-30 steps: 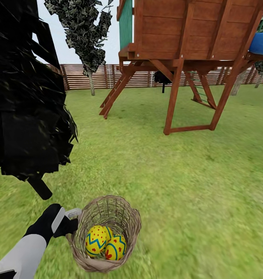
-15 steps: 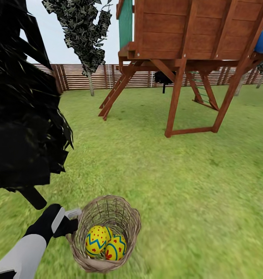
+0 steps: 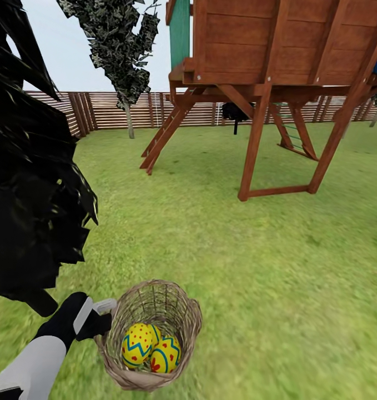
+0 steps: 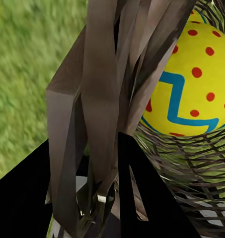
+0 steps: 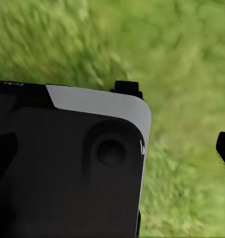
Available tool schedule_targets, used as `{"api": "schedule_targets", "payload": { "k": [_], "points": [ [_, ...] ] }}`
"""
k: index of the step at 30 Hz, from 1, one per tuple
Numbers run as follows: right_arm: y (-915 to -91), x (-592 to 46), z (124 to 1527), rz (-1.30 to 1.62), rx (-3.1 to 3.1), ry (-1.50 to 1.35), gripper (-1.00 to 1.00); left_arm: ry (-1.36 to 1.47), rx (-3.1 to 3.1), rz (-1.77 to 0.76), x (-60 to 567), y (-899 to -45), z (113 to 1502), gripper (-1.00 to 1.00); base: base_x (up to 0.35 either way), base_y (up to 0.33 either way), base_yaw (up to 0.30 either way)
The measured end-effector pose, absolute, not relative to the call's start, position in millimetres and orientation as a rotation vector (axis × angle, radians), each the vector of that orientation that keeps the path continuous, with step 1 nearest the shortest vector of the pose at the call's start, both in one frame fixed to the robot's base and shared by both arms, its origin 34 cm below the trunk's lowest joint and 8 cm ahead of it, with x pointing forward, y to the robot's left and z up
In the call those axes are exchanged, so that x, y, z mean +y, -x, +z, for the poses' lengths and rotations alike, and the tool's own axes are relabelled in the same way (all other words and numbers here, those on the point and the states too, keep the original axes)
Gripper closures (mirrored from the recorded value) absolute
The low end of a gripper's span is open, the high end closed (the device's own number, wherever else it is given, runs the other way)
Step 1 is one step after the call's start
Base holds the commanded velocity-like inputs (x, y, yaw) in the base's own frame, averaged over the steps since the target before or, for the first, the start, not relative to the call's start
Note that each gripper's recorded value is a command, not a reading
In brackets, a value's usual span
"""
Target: Take the three Easter eggs out of the wicker basket on the lawn in the garden, then place them on the lawn next to a single tree (choose any tree) so that all three eggs are next to the same tree and none are left in the basket.
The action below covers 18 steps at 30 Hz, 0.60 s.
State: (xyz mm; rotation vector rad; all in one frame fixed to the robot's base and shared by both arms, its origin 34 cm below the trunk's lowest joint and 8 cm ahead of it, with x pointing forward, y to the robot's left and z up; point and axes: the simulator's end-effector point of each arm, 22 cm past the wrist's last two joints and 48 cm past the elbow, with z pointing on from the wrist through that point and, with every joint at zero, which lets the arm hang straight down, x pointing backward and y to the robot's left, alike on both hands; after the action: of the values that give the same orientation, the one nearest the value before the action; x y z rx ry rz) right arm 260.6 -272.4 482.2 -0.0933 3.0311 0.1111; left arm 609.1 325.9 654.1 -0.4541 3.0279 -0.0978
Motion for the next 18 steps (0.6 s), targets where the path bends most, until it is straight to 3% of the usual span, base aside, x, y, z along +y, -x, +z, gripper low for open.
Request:
{"api": "schedule_targets", "payload": {
  "k": [14,18],
  "points": [
    [-255.5,-272.8,482.0,0.113,3.042,0.084,-1.00,0.452,3.030,-0.097,325.4,-608.7,654.0,1.00,0.324,0.000,0.000],
    [-253.8,-271.5,482.0,0.124,3.049,0.082,-1.00,0.444,3.033,-0.083,327.1,-608.2,653.8,1.00,0.324,0.000,-0.181]
  ]
}}
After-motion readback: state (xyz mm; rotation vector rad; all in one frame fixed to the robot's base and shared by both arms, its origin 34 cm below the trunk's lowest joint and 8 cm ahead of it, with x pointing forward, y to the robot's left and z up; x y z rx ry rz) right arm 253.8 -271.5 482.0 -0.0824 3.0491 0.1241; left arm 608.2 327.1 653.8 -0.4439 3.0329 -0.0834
